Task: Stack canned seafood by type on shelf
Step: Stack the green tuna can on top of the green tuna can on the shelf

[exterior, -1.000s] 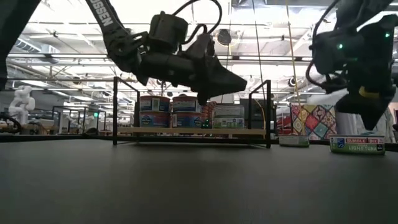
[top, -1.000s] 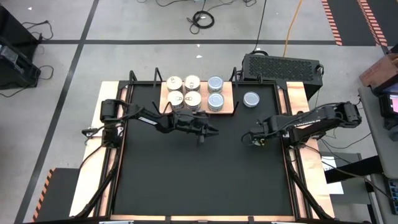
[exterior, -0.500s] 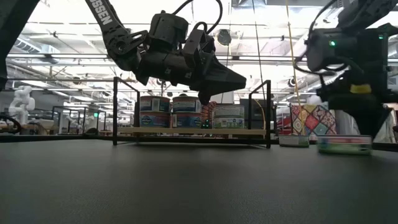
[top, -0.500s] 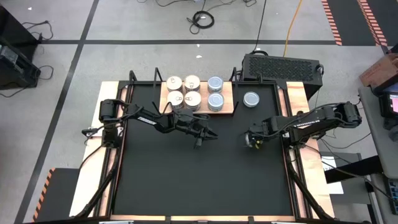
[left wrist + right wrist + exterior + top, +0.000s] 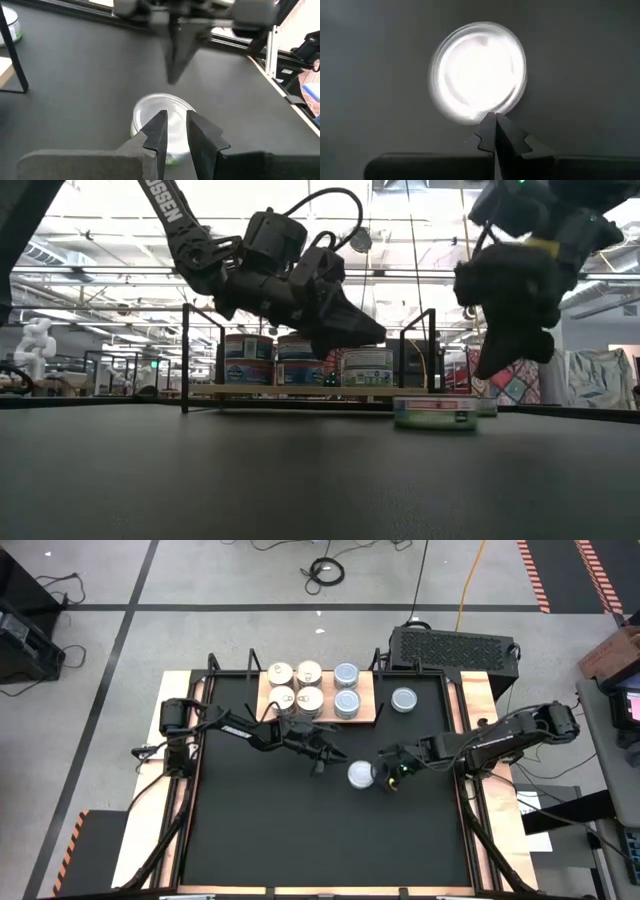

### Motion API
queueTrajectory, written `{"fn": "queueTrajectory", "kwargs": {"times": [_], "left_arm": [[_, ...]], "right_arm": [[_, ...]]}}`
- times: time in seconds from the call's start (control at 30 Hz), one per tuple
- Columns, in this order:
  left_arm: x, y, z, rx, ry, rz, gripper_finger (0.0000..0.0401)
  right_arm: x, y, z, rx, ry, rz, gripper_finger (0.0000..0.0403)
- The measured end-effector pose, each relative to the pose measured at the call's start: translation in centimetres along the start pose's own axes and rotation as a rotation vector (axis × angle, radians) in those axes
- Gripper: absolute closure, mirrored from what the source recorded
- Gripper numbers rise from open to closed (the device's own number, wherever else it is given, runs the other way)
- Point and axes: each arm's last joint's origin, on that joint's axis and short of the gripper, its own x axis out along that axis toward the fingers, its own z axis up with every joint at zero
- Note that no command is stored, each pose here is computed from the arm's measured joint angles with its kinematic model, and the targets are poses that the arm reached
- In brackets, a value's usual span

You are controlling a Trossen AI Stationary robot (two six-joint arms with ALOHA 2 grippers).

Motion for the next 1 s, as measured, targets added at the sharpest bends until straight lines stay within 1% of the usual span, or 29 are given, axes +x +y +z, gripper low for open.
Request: {"fn": "queueTrajectory", "kwargs": {"times": [0.03, 0.07, 0.17, 0.27, 0.4, 0.5, 0.53, 0.63, 0.77, 0.9, 0.93, 1.0], "left_arm": [[-0.1, 0.1, 0.0, -0.003, 0.004, -0.002, 0.0329], [-0.2, 0.2, 0.1, -0.006, 0.009, -0.01, 0.0329], [-0.4, 0.0, 0.5, 0.0, -0.002, -0.039, 0.0329], [-0.7, -0.2, 1.0, 0.008, -0.016, -0.045, 0.0329], [-0.8, -0.3, 1.1, 0.009, -0.014, -0.045, 0.0329], [-0.8, -0.3, 1.0, 0.008, 0.001, -0.042, 0.0329], [-0.8, -0.2, 0.9, 0.006, 0.007, -0.041, 0.0329], [-0.8, -0.3, 0.9, 0.005, 0.008, -0.041, 0.0329], [-0.8, -0.2, 0.7, -0.003, 0.025, -0.038, 0.0329], [-0.8, -0.2, 0.5, -0.013, 0.05, -0.034, 0.0329], [-0.8, -0.2, 0.4, -0.009, 0.054, -0.033, 0.0329], [-0.8, -0.2, 0.4, -0.001, 0.058, -0.031, 0.0329]], "right_arm": [[-0.1, 0.2, 0.1, -0.023, -0.01, -0.002, 0.0403], [-0.4, 0.3, 0.2, -0.029, -0.023, -0.035, 0.0403], [-1.6, -0.5, 0.6, -0.017, -0.034, -0.231, 0.0403], [-2.9, -1.5, 1.4, 0.0, -0.062, -0.409, 0.0403], [-4.0, -4.0, 2.9, 0.031, -0.113, -0.599, 0.0403], [-4.5, -6.3, 4.4, 0.059, -0.117, -0.668, 0.0403], [-4.7, -7.1, 5.0, 0.067, -0.121, -0.68, 0.0403], [-5.1, -9.4, 6.8, 0.079, -0.139, -0.668, 0.0403], [-6.2, -12.7, 8.4, 0.129, -0.163, -0.62, 0.0403], [-7.4, -15.6, 10.0, 0.202, -0.272, -0.506, 0.0403], [-7.6, -16.3, 10.4, 0.223, -0.304, -0.493, 0.0403], [-8.0, -17.8, 10.9, 0.268, -0.36, -0.508, 0.0403]]}}
